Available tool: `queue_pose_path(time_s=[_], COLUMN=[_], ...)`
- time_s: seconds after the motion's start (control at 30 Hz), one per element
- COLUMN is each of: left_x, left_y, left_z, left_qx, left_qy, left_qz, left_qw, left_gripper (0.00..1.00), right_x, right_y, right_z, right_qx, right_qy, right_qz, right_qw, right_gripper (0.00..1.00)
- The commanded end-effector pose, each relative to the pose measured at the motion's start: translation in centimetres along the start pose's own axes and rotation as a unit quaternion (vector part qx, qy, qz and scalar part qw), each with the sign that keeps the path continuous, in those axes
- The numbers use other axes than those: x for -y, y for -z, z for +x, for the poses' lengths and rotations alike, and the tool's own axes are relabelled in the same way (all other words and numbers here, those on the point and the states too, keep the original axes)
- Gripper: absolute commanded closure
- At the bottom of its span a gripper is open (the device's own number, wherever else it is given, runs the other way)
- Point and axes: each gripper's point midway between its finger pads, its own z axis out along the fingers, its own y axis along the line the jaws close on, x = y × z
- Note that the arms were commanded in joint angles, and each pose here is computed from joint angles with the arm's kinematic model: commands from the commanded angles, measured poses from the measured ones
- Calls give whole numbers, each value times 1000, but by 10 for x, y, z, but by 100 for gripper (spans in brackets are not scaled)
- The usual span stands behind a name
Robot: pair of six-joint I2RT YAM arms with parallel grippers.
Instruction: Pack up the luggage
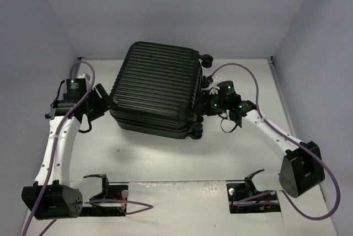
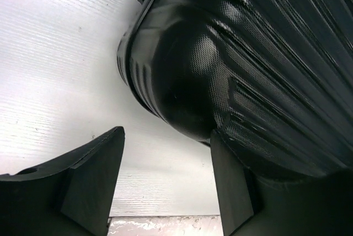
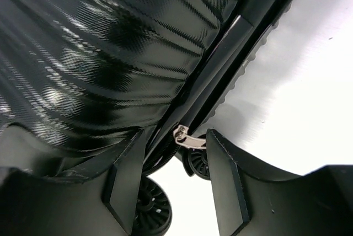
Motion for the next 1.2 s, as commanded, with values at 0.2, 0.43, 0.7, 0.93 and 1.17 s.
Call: queue_pose_path(time_s=[0.2,0.43,0.7,0.93,1.17], left_x=[10,13,16,16,12], left_y=[-14,-16,-9,3,13], left_z=[-13,-21,-25,-27,-27], left_qx=[5,8,16,29,36], left_qy=[-8,-10,-15,-19,-26], left_qz=[17,15,16,14,3], left_qw=[1000,1000,1000,999,999], left_gripper=[42,42,42,42,42], right_x=[-95,-86,-42,-37,-46], right_y=[-36,-16,1,-11,-22], right_z=[-41,-56,-19,15,7], right_qx=[56,109,127,152,182], right_qy=[66,141,158,184,250], right_qz=[-97,-58,-14,-64,-92], right_qw=[991,982,979,969,947], right_gripper=[56,55,74,34,37])
